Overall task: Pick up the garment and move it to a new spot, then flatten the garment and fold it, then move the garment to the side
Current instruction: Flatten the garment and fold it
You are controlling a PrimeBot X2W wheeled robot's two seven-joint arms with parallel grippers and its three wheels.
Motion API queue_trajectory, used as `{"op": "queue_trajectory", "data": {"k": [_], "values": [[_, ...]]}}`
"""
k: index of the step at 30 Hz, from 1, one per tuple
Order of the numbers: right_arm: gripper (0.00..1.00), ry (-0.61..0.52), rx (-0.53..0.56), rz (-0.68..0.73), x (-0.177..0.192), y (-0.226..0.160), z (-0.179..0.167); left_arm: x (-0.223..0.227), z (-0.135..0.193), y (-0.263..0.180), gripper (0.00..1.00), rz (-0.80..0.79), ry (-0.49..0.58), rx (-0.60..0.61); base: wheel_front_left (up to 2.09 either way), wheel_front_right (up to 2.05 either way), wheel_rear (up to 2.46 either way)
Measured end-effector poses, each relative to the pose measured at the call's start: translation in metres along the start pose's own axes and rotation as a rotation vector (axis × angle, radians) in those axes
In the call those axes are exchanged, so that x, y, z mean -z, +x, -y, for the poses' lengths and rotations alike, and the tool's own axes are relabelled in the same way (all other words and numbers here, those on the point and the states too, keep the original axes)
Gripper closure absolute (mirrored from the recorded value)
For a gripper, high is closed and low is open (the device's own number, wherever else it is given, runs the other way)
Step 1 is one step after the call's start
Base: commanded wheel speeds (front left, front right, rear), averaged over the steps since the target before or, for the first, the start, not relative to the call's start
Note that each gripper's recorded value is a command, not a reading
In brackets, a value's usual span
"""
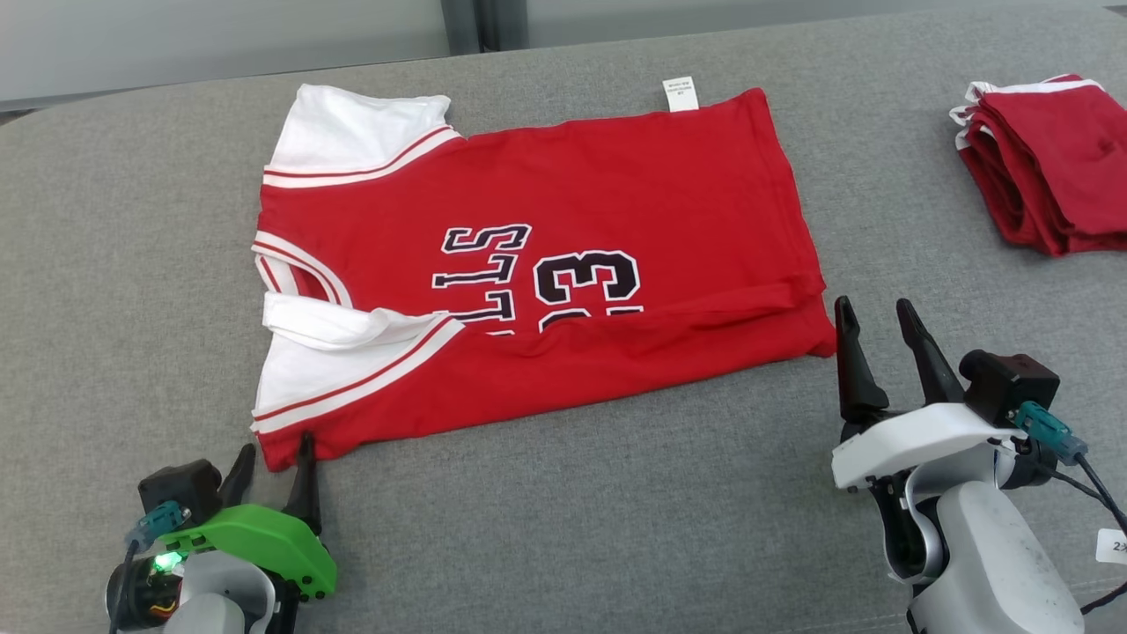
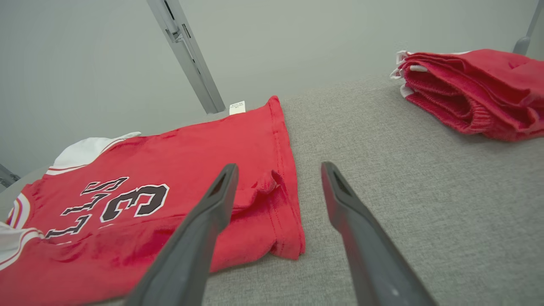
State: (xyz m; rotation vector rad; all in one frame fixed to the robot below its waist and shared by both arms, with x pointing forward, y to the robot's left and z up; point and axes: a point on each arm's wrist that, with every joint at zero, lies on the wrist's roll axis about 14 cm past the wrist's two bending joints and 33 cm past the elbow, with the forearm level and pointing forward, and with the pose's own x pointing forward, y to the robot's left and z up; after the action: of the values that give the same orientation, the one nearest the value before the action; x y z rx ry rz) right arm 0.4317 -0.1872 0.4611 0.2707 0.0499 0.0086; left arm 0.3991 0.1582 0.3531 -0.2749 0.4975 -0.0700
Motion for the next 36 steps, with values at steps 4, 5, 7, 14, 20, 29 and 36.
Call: {"op": "queue_trajectory", "data": {"k": [4, 5, 7, 14, 20, 29, 36], "values": [[0.0, 0.001, 0.011, -0.043, 0.01, -0.001, 0.003, -0.001, 0.006, 0.002, 1.0, 0.006, 0.027, 0.022, 0.0, 0.0, 0.0], [0.0, 0.0, 0.015, -0.056, 0.012, -0.001, 0.005, -0.003, 0.007, 0.002, 1.0, 0.013, 0.03, 0.029, 0.0, 0.0, 0.0], [0.0, -0.005, 0.026, -0.095, 0.02, -0.003, 0.008, -0.007, 0.01, 0.002, 1.0, 0.037, 0.032, 0.037, 0.0, 0.0, 0.0], [0.0, -0.027, 0.05, -0.212, 0.044, -0.003, 0.016, -0.039, 0.011, -0.003, 1.0, 0.159, 0.076, 0.044, 0.0, 0.0, 0.0], [0.0, -0.017, 0.03, -0.276, 0.057, 0.009, 0.007, -0.055, 0.014, -0.012, 1.0, 0.222, 0.092, 0.043, 0.0, 0.0, 0.0], [0.68, 0.053, 0.016, -0.391, 0.077, 0.02, -0.005, -0.072, 0.015, -0.019, 1.0, 0.287, 0.111, 0.043, 0.0, 0.0, 0.0], [1.0, 0.112, 0.014, -0.385, 0.071, 0.026, -0.01, -0.088, 0.021, -0.022, 1.0, 0.342, 0.124, 0.061, 0.0, 0.0, 0.0]]}}
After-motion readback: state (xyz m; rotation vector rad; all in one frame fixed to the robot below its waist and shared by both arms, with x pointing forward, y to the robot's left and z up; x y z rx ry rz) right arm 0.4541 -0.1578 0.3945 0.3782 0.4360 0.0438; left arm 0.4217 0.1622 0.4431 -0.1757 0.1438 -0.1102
